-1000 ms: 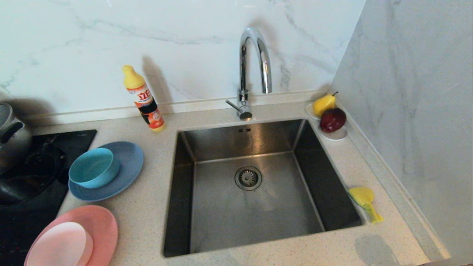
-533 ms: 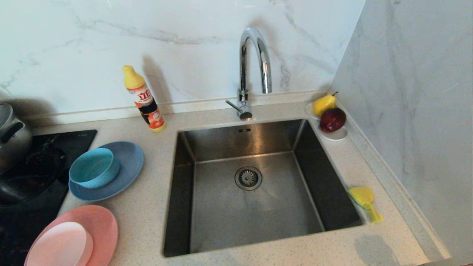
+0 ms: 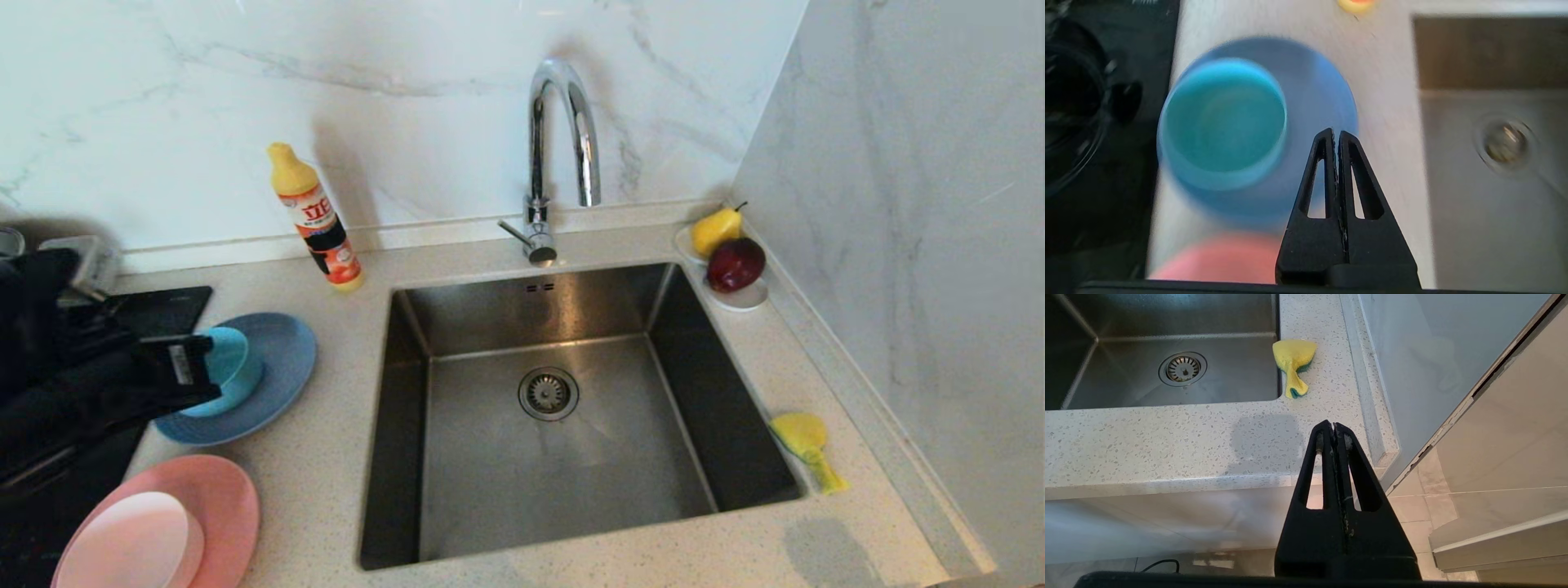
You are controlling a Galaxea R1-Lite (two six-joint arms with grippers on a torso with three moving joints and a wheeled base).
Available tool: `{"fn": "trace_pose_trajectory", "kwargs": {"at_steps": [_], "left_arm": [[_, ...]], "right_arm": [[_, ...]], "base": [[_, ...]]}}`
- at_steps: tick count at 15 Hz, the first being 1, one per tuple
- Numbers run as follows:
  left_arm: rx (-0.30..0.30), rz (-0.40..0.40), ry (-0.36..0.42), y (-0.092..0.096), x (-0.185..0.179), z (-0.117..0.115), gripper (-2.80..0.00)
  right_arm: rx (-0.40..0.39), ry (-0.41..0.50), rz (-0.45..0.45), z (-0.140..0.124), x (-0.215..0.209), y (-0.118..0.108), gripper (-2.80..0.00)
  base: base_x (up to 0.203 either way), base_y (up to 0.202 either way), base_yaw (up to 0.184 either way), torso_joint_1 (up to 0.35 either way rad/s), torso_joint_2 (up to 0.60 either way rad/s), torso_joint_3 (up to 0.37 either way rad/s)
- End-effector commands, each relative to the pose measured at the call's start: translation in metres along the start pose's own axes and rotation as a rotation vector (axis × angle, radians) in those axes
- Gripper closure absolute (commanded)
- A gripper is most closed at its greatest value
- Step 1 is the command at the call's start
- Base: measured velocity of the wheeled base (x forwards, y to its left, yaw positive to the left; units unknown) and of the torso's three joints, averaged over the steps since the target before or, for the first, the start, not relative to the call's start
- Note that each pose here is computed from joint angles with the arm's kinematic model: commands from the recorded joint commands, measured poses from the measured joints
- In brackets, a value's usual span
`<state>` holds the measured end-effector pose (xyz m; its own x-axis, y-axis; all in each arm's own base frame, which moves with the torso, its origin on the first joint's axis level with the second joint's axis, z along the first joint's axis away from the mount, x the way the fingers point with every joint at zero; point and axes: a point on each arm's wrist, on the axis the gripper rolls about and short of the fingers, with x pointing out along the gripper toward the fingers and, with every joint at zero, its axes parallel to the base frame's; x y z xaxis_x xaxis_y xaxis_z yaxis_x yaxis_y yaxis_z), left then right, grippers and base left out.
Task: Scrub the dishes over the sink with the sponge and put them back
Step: Grab the dish soap
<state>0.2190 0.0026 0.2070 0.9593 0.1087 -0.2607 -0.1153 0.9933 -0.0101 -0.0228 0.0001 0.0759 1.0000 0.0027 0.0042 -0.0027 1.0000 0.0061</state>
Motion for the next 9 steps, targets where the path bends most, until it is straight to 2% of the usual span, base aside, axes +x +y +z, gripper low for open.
{"fn": "trace_pose_trajectory", "kwargs": {"at_steps": [1,3,4,9], "left_arm": [[0.004,0.033,0.041,-0.005,0.064,-0.020,0.00],[0.000,0.044,0.028,-0.008,0.083,-0.026,0.00],[-0.003,0.047,0.018,-0.008,0.090,-0.026,-2.80],[-0.031,0.008,-0.012,-0.013,0.098,-0.019,-2.80]], "right_arm": [[0.000,0.001,0.000,0.000,0.000,0.000,0.00],[0.000,0.001,0.000,0.000,0.000,0.000,0.00],[0.000,0.000,0.000,0.000,0.000,0.000,0.00],[0.000,0.001,0.000,0.000,0.000,0.000,0.00]], "base": [[0.000,0.000,0.000,0.000,0.00,0.000],[0.000,0.000,0.000,0.000,0.00,0.000],[0.000,0.000,0.000,0.000,0.00,0.000],[0.000,0.000,0.000,0.000,0.00,0.000]]}}
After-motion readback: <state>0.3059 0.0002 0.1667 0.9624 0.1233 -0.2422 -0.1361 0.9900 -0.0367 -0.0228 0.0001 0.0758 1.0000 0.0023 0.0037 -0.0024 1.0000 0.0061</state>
